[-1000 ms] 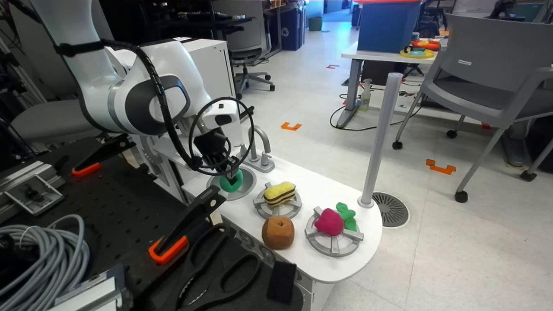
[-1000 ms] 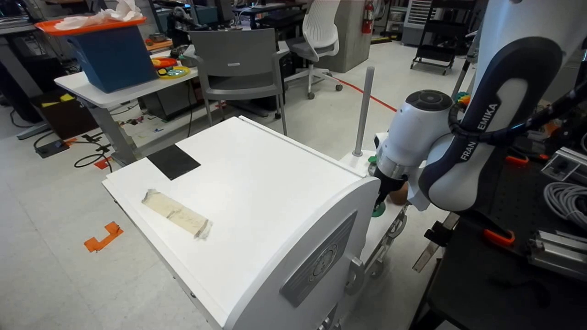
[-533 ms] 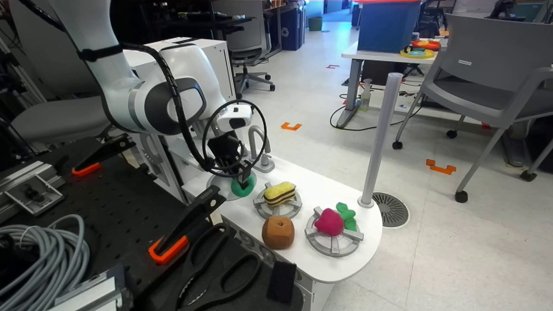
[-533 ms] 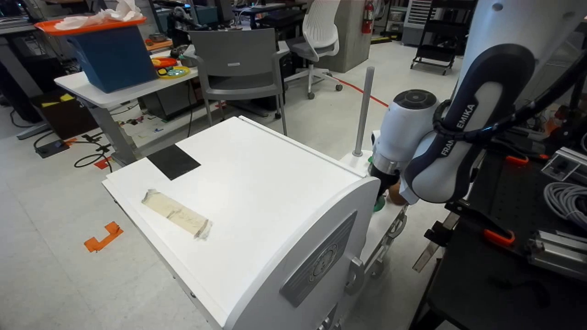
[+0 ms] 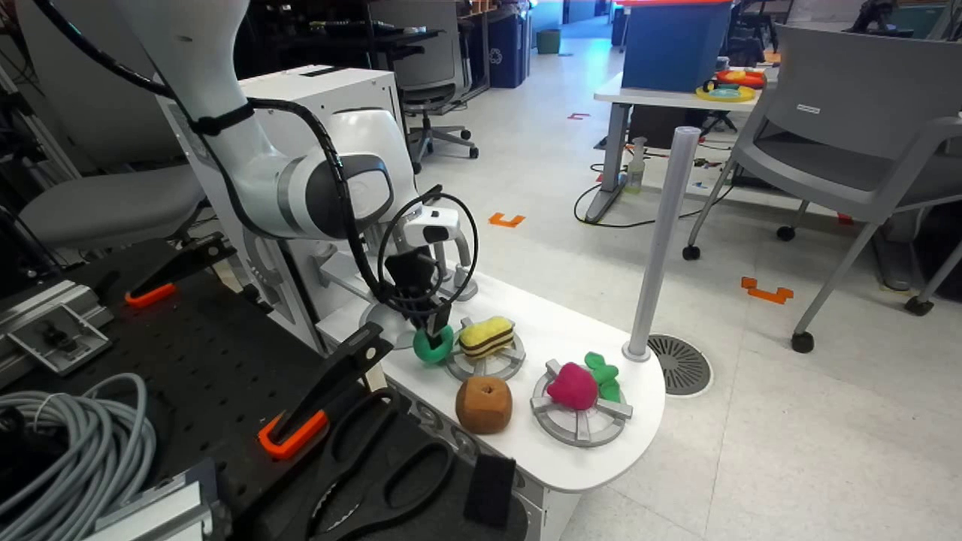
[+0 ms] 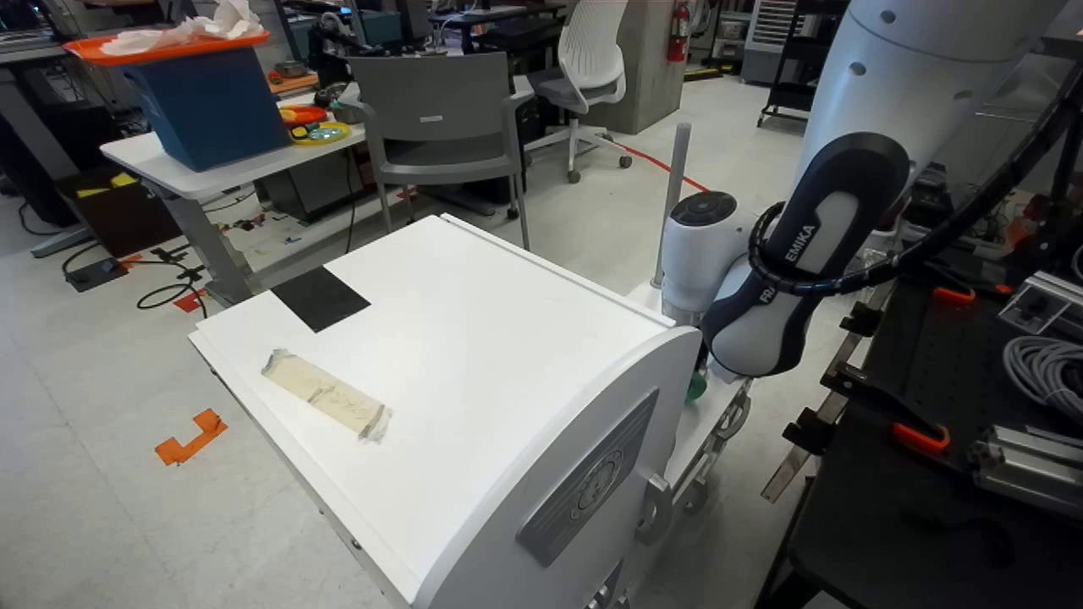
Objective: Pick up the pee from the sink and put it on the stove
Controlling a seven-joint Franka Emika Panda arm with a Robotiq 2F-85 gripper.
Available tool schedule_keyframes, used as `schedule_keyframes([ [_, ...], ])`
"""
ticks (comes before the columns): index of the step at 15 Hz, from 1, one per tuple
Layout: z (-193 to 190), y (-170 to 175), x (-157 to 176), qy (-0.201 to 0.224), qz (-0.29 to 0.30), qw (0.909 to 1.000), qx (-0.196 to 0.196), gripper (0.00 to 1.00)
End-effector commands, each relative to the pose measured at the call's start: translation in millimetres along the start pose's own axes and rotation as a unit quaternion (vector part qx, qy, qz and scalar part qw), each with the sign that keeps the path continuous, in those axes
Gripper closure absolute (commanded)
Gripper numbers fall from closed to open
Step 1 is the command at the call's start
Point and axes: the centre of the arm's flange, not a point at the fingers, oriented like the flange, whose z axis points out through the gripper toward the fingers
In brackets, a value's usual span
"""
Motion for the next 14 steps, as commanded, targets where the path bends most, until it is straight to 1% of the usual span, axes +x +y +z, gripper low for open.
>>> schedule_keyframes([
  [1,20,-11,8,-0.015,-0.01,0.9997,-0.014,0.95],
  [4,18,-18,-3,-0.025,-0.039,0.9988,-0.015,0.95],
  [7,33,-23,-16,-0.033,-0.066,0.9969,-0.029,0.95],
  [9,35,-22,-15,-0.028,-0.073,0.9962,-0.036,0.95],
  [10,34,-22,-13,-0.024,-0.075,0.9961,-0.039,0.54],
  [11,32,-21,-12,-0.02,-0.078,0.9959,-0.043,0.53],
  [14,18,-22,-19,-0.022,-0.09,0.9945,-0.05,0.31],
])
